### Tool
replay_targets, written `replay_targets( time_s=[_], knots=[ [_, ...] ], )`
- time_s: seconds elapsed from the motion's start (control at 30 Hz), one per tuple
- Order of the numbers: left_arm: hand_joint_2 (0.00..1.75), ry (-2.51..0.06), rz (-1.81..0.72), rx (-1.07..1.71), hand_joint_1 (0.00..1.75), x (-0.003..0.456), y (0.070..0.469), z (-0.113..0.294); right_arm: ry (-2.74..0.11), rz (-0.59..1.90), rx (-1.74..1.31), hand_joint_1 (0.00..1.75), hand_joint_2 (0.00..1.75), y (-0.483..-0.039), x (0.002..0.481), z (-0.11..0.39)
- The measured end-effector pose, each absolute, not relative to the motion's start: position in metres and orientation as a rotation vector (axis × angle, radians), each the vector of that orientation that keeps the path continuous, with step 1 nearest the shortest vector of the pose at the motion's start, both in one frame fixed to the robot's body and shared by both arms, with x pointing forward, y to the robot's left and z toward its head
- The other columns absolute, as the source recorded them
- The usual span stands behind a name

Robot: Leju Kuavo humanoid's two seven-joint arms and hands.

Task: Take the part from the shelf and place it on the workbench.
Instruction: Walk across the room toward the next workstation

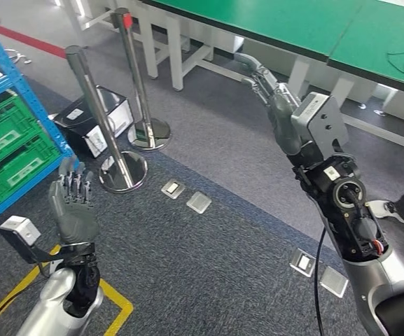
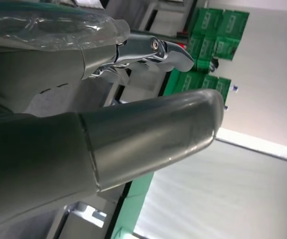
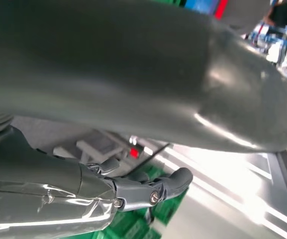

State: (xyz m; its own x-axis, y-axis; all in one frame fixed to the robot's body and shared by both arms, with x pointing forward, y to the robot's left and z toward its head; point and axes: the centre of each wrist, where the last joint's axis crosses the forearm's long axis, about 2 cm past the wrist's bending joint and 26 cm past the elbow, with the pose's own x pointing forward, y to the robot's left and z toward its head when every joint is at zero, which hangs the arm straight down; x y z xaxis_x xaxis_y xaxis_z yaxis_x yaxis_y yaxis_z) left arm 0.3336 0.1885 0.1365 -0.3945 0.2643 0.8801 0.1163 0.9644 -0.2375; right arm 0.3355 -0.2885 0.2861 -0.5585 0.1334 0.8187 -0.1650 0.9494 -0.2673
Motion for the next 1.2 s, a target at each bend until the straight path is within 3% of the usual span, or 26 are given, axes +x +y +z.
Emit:
replay_targets(
  time_s=[1.2],
  knots=[
    [0.0,-1.983,0.161,-0.292,0.0,0.3362,0.1863,0.1352,-2.117,0.385,0.015,0.0,0.0,-0.2905,0.3368,0.2811]
  ],
)
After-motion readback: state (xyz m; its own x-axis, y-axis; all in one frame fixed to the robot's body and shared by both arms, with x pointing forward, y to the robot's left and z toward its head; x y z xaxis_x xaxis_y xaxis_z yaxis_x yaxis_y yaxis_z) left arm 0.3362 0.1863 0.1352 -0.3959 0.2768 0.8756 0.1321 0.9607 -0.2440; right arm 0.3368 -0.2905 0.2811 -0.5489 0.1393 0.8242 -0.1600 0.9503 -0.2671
